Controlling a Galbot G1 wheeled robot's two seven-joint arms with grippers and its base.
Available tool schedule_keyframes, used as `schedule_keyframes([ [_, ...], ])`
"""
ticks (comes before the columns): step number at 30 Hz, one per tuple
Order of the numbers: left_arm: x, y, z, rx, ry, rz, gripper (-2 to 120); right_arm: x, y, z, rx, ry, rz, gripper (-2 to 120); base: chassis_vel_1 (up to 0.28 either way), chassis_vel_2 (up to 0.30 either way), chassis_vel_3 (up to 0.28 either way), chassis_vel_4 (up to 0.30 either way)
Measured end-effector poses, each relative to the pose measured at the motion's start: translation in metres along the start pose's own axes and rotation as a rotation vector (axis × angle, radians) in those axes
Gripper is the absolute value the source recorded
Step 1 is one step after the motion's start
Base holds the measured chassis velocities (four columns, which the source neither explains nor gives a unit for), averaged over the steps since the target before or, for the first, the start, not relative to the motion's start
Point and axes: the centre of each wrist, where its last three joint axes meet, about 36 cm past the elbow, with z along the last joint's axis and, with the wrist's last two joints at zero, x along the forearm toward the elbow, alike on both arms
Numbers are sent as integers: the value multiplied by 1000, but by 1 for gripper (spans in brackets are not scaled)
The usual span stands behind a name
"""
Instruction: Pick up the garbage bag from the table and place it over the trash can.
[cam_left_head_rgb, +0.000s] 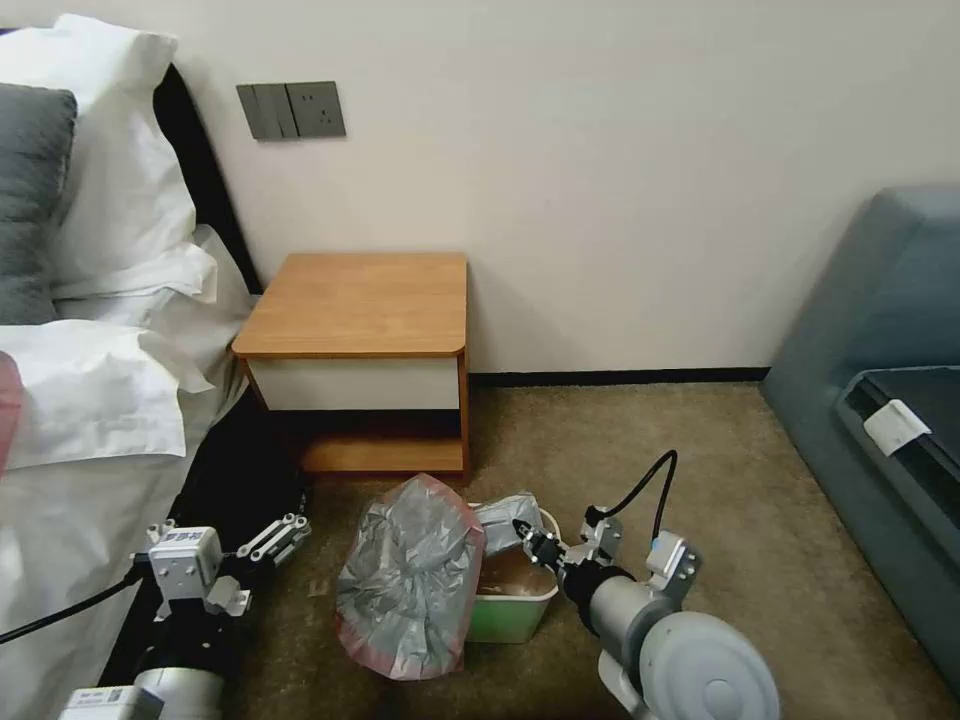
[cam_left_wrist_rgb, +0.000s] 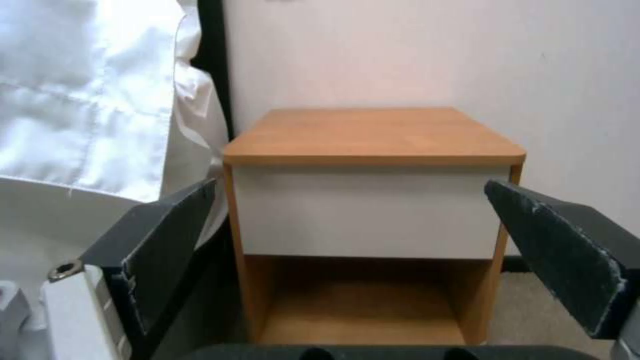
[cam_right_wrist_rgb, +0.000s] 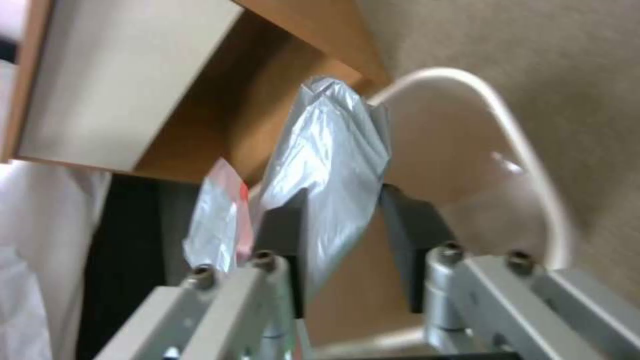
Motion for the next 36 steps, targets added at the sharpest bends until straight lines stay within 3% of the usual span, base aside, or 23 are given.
schedule_keyframes([
  [4,-1,-1,0,4,-2,1,100,11,2,-7,-7,33,32,39,0,0,0,0],
  [5,-2,-2,0,6,-5,1,100,18,2,-12,-6,52,48,48,0,0,0,0],
  [9,-3,-2,-1,8,-9,3,100,25,4,-16,-1,43,59,58,0,0,0,0],
  [10,-4,-3,-1,12,-12,7,100,29,4,-19,1,26,57,67,0,0,0,0],
  [12,-4,-4,-1,16,-11,12,100,31,5,-21,2,17,54,68,0,0,0,0],
  [16,-6,-10,0,32,4,40,100,37,4,-30,5,-29,39,88,0,0,0,0],
  [17,-6,-10,0,32,4,40,100,37,4,-30,5,-29,39,88,0,0,0,0],
  [19,-8,-20,0,48,17,89,100,40,2,-35,8,-67,44,98,0,0,0,0],
  [22,-11,-31,8,78,43,146,100,44,0,-38,6,-88,48,100,0,0,0,0],
  [25,-11,-31,8,78,43,146,100,44,0,-38,6,-88,48,100,0,0,0,0],
  [26,-14,-46,31,111,118,183,93,50,-4,-39,-8,-101,55,100,0,0,0,0],
  [27,-14,-50,39,112,154,177,89,51,-6,-39,-14,-103,61,100,0,0,0,0],
  [29,-14,-50,39,112,154,177,89,51,-6,-39,-14,-103,61,100,0,0,0,0],
  [31,-15,-56,57,98,248,123,77,52,-10,-38,-24,-108,77,100,0,0,0,0],
  [34,-16,-57,65,95,296,87,70,52,-11,-37,-26,-113,82,100,0,0,0,0],
  [36,-15,-58,75,89,352,45,59,51,-11,-36,-28,-118,79,100,0,0,0,0],
])
